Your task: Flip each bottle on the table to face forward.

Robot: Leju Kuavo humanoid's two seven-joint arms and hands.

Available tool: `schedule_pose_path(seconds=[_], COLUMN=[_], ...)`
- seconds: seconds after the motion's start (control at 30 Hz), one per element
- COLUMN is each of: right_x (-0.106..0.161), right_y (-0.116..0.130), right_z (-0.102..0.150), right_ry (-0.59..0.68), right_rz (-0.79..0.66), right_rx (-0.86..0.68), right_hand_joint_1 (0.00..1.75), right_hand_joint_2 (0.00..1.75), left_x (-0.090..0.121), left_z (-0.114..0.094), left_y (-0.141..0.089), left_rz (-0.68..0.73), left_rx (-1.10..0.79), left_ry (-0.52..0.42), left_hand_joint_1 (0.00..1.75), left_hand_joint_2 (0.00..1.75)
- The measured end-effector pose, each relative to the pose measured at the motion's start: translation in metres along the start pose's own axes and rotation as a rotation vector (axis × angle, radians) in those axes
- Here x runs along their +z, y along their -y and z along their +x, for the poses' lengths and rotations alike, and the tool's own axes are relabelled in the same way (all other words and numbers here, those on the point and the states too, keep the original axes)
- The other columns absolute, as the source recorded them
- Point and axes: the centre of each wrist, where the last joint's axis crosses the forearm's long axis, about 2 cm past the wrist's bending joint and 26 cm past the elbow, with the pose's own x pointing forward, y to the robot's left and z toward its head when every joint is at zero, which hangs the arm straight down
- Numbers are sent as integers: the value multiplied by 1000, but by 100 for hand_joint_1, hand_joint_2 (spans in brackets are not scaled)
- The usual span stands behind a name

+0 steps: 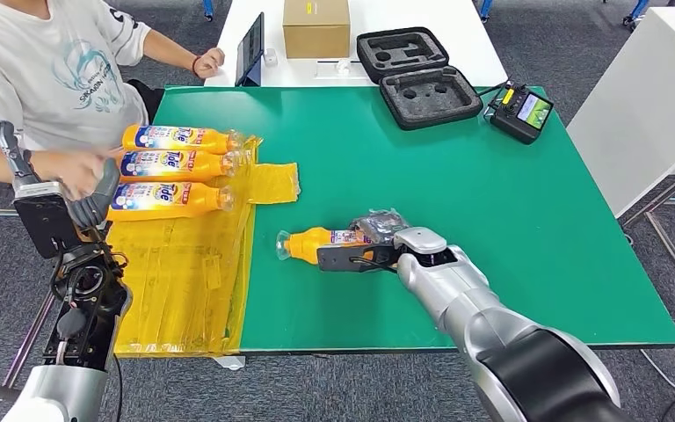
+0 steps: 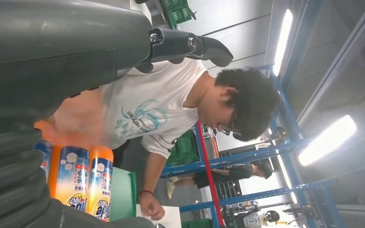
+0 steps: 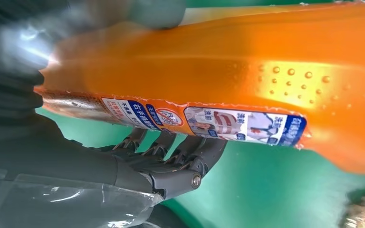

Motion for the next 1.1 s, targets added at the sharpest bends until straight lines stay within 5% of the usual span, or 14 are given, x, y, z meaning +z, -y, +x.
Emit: schedule_pose_path(seconds=[0.23,0.43,0.7,0.87,1.1], right_x=[5,12,38,48,52], right_y=[-9,9,19,18,-1], right_z=[-6,5,22,31,34], right_ry=[351,478,517,542,553], right_rz=[-322,-687,-1012,-1082,-1035], right_rx=[-483,-820,-786,-768,-832], right_hand_joint_1=[175,175,175,175,175], right_hand_joint_2=[175,175,175,175,175], left_x=[7,12,10,9,43], left_z=[-2,-2,1,-1,-4], left_y=[-13,-30,-44,-49,-22], left_rz=[3,34,74,79,-257], left_rx=[13,7,36,142,694], left_ry=[-17,-14,-14,-57,-419], left_hand_joint_1=[0,0,0,0,0], left_hand_joint_2=[175,175,175,175,175])
